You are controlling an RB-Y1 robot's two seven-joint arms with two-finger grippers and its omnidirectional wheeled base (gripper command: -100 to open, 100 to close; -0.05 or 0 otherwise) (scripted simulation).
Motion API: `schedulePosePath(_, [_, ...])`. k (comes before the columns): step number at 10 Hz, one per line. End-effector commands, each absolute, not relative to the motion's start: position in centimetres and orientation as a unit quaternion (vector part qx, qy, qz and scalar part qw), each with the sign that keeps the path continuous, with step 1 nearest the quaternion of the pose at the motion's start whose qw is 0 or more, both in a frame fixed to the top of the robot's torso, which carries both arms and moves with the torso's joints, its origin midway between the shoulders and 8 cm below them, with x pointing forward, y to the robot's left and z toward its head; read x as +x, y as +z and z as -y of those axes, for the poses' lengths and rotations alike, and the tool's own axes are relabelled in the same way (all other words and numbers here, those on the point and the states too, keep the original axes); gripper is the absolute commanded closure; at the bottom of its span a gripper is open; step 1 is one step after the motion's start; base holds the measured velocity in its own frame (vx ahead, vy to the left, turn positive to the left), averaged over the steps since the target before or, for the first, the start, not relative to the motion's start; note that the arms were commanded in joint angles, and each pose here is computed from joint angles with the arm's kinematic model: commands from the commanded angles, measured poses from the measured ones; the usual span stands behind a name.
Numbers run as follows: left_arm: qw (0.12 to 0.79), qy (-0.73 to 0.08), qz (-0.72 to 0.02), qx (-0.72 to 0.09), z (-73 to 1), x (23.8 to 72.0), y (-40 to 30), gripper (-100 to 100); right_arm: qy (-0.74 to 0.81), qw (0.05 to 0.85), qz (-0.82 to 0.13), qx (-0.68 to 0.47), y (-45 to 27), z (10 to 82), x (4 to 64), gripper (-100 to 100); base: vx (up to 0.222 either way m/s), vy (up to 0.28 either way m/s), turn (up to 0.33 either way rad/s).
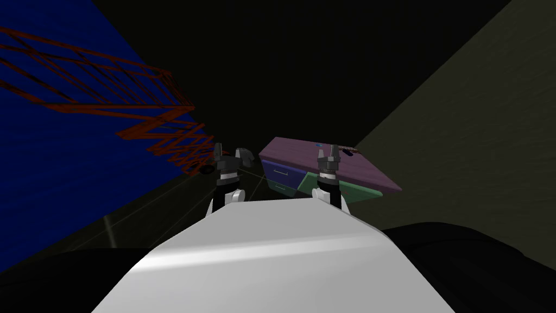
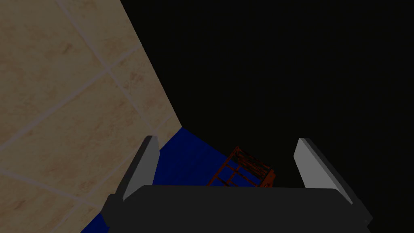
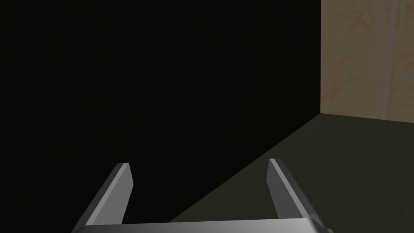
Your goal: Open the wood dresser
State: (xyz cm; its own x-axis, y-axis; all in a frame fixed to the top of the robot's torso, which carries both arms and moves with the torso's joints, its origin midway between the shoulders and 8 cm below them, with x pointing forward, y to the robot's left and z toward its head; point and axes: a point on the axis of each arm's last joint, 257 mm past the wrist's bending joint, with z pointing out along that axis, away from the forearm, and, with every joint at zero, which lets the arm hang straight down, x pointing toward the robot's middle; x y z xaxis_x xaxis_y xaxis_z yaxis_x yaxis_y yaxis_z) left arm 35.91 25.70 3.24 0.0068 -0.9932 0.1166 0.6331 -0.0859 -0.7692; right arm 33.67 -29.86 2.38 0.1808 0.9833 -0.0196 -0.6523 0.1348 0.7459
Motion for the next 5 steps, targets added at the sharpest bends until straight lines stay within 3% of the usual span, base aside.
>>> schedulePosePath(1, [0.622, -0.653, -0.264, -0.341, -25.70, 35.91, 3.24, 0, 0.581, 0.704, -0.268, 0.308, 2.38, 29.86, 33.67, 0, 0.000, 0.000, 0.000])
schedulePosePath(5, [0.622, -0.653, -0.264, -0.341, -25.70, 35.90, 3.26, 0, 0.581, 0.704, -0.268, 0.308, 2.39, 29.86, 33.67, 0, 0.000, 0.000, 0.000])
